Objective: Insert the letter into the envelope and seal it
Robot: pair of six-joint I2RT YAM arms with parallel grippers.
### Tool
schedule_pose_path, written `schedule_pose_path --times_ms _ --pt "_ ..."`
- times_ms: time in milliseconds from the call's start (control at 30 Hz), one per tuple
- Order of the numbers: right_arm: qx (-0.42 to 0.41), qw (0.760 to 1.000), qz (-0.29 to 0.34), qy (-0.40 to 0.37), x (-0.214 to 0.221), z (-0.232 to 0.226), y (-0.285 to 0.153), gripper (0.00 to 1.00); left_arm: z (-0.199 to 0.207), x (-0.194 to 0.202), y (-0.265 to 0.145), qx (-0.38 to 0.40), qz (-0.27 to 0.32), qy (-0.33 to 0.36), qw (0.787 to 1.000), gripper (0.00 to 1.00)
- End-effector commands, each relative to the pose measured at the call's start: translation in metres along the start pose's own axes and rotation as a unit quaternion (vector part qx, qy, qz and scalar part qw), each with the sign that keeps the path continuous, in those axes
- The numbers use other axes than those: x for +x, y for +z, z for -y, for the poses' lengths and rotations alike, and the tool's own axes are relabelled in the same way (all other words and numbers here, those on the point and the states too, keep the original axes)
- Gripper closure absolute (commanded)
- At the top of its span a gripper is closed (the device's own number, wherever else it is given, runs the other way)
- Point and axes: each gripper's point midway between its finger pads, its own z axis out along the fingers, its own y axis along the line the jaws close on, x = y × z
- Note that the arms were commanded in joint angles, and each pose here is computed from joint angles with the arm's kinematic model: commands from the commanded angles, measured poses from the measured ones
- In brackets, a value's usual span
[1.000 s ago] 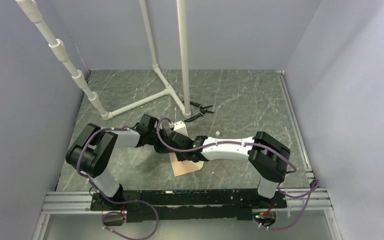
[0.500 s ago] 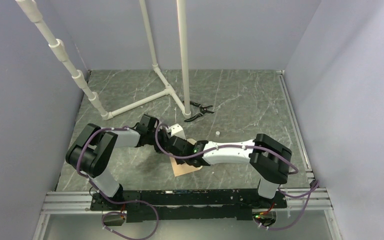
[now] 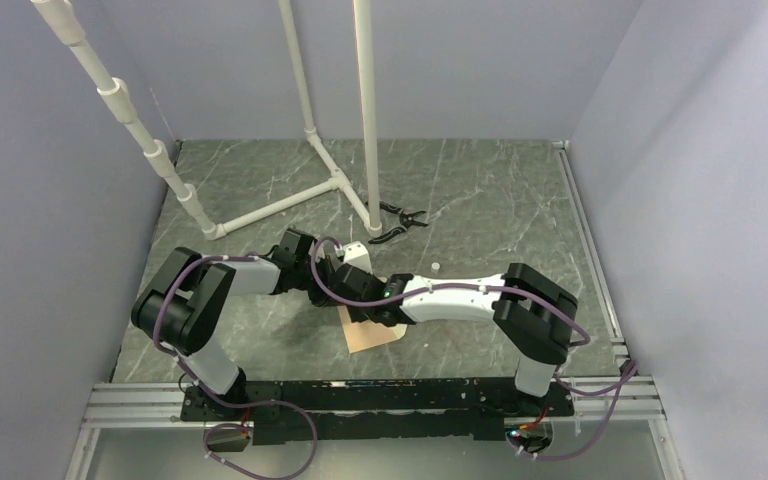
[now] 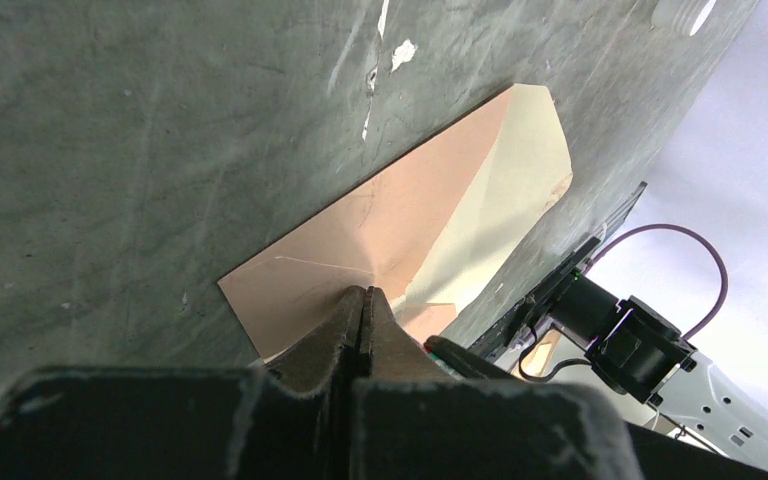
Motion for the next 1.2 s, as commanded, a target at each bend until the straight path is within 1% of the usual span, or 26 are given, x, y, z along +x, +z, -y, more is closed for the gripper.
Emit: schedule_pose_path --times_ms 0,567,733,833,1033,1167 --pt "0.064 0.996 -0.049 -0.037 0.019 0.031 0.015 1.0 -0.063 0.02 0.002 -0.114 -0.008 -0.015 0.993 0.97" --pt "0.03 0.997 -0.072 -0.016 0.046 0.025 -0.015 1.0 -0.061 0.017 0.004 -0.115 -0.009 -0.016 0.993 0.97" --pt "0.031 0.998 -0.056 -0.02 0.037 0.022 -0.014 1.0 -0.06 0.016 0.003 -0.116 -0.008 -0.014 0.993 0.98" --pt "0.036 0.997 -0.058 -0.024 0.035 0.021 -0.007 1.0 -0.06 0.015 0.004 -0.115 -0.007 -0.014 0.993 0.98" --pt "0.059 0.997 -0.051 0.002 0.022 0.029 -0.001 1.0 -0.059 0.014 0.003 -0.114 -0.005 -0.014 0.993 0.98" --pt "0.055 0.997 -0.051 0.006 0.019 0.027 -0.001 1.0 -0.059 0.015 0.003 -0.114 -0.006 -0.016 0.993 0.97"
